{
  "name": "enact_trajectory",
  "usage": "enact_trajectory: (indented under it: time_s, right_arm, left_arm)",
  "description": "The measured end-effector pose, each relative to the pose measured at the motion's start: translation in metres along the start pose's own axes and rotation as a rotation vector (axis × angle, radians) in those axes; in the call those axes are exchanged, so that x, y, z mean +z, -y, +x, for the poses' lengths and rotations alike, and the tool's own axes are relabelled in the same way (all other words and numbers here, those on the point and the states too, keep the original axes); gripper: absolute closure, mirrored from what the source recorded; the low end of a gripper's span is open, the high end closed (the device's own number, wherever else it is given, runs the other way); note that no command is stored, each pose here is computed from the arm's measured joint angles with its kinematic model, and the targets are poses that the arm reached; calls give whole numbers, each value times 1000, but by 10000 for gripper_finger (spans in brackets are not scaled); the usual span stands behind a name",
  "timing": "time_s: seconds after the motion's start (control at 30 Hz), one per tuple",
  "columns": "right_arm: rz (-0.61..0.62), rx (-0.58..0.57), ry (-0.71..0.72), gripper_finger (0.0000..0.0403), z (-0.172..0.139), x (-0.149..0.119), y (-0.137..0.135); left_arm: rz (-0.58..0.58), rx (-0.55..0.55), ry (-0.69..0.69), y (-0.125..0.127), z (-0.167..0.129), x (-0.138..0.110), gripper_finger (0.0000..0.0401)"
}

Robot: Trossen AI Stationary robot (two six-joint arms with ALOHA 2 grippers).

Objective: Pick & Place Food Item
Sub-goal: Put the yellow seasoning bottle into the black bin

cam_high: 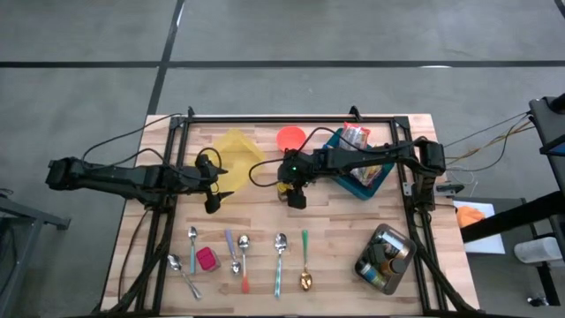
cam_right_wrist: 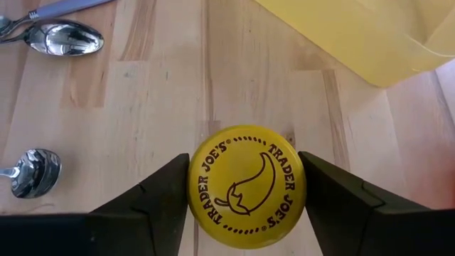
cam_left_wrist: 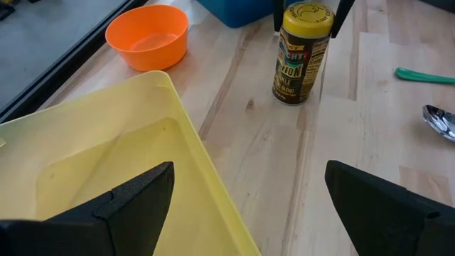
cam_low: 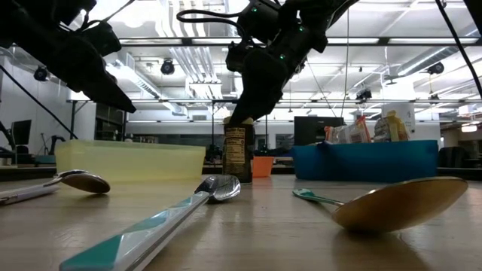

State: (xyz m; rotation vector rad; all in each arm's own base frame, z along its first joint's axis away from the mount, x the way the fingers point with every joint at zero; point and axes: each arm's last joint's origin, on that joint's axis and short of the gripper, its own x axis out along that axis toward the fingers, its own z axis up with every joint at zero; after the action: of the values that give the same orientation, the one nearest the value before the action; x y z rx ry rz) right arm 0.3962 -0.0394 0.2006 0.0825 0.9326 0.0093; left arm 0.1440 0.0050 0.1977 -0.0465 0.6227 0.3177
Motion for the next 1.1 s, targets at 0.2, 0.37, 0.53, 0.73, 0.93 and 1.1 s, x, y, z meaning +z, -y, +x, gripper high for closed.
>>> enact_trajectory:
  time_s: [0.2, 0.37, 0.53, 0.73, 0.93, 1.1]
  right_arm:
    - [0, 2, -2, 170, 0, 0, 0]
    - [0, 2, -3, 176, 0, 0, 0]
    - [-1, 4, -4, 176, -2, 0, -1]
    - [73, -17, -107, 176, -21, 1, -11]
    - [149, -93, -207, 176, -54, 10, -30]
    - [188, -151, -216, 177, -80, 14, -55]
  left_arm:
    - [0, 0, 0, 0, 0, 0, 33]
    - [0, 0, 0, 0, 0, 0, 33]
    - [3, 0, 0, 0, 0, 0, 33]
    - [4, 0, -1, 0, 0, 0, 33]
    - [4, 1, -4, 0, 0, 0, 33]
    - [5, 2, -9, 0, 0, -1, 33]
